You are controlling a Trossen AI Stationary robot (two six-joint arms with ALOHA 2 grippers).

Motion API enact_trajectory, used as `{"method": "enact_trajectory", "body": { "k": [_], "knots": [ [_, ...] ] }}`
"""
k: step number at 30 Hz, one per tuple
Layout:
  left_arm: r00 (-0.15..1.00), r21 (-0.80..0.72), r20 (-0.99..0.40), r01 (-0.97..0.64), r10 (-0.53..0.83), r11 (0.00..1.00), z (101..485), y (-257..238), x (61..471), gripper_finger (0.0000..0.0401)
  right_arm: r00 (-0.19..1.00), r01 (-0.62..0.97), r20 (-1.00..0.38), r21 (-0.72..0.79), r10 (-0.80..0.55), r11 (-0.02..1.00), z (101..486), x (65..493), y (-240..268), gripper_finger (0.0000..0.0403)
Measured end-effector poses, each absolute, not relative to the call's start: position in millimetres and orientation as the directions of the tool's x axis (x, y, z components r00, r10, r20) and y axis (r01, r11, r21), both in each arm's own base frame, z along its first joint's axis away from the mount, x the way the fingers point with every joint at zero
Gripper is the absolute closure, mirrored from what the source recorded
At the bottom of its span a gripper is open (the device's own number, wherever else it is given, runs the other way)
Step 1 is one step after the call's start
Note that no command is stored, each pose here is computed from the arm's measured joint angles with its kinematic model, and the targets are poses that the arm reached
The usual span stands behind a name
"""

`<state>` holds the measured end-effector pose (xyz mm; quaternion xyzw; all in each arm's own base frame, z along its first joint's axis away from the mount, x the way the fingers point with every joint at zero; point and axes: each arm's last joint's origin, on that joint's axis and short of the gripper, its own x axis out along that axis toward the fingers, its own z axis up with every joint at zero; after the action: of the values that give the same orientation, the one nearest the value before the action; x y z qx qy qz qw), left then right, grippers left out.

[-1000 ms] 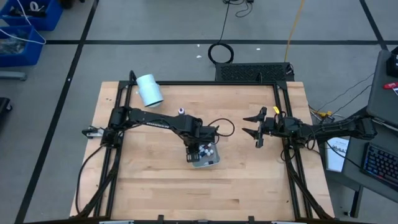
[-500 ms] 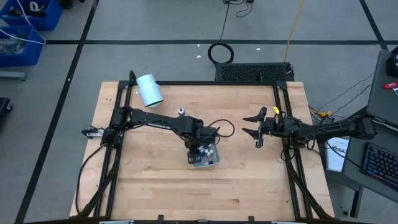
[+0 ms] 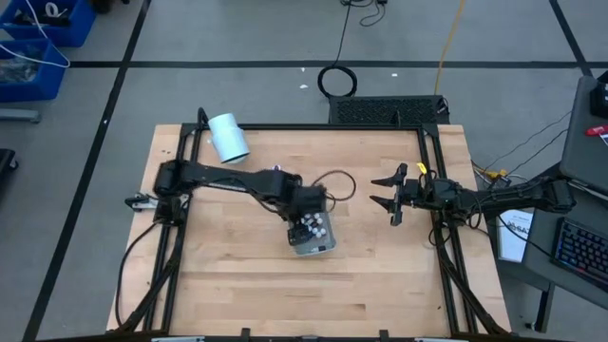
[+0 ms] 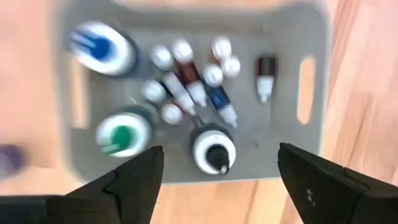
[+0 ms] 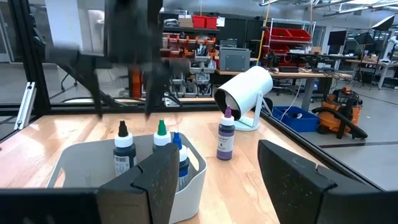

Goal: Pick & Place food coloring
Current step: Put the purple food coloring bottle into the bin

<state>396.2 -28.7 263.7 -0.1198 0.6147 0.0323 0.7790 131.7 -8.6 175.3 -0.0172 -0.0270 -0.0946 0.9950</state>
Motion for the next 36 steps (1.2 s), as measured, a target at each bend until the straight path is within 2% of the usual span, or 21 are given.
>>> {"method": "enact_trajectory", "body": {
  "k": [5,8,10,14,19,22,27,36],
  "knots": [
    [0.392,0.01,-0.914,-0.235,0.105,0.972,317.7,-20.9,369.1,0.0095,0.981,0.19,0.056,-0.028,-0.188,0.981,175.2,131.7,-8.7,0.0197],
    [0.414,0.148,-0.871,-0.291,0.263,0.945,341.7,-7.0,349.6,0.0105,0.98,0.19,0.055,-0.028,-0.189,0.981,175.1,131.8,-8.7,0.0197],
    [0.4,0.166,-0.865,-0.341,0.303,0.925,350.2,10.2,340.1,0.0112,0.98,0.191,0.055,-0.028,-0.189,0.981,175.1,131.8,-8.7,0.0197],
    [0.335,0.122,-0.902,-0.412,0.274,0.903,345.6,54.9,334.6,0.0126,0.98,0.191,0.056,-0.028,-0.189,0.981,175.2,131.8,-8.7,0.0197],
    [0.183,0.147,-0.946,-0.495,0.268,0.856,312.2,113.8,339.9,0.014,0.981,0.19,0.055,-0.028,-0.188,0.981,175.1,131.8,-8.7,0.0197],
    [0.109,0.115,-0.973,-0.538,0.205,0.835,293.4,139.0,338.1,0.0148,0.981,0.189,0.05,-0.029,-0.187,0.982,174.6,131.9,-8.6,0.0197],
    [0.037,0.084,-0.992,-0.548,0.125,0.832,264.6,153.6,342.1,0.0155,0.982,0.188,0.027,-0.018,-0.187,0.982,172.3,132.1,-8.6,0.0197],
    [0.007,0.037,-0.999,-0.515,0.048,0.856,229.3,145.6,340.0,0.014,0.982,0.187,0.009,-0.01,-0.187,0.982,170.6,132.1,-8.6,0.0197]
  ]
}}
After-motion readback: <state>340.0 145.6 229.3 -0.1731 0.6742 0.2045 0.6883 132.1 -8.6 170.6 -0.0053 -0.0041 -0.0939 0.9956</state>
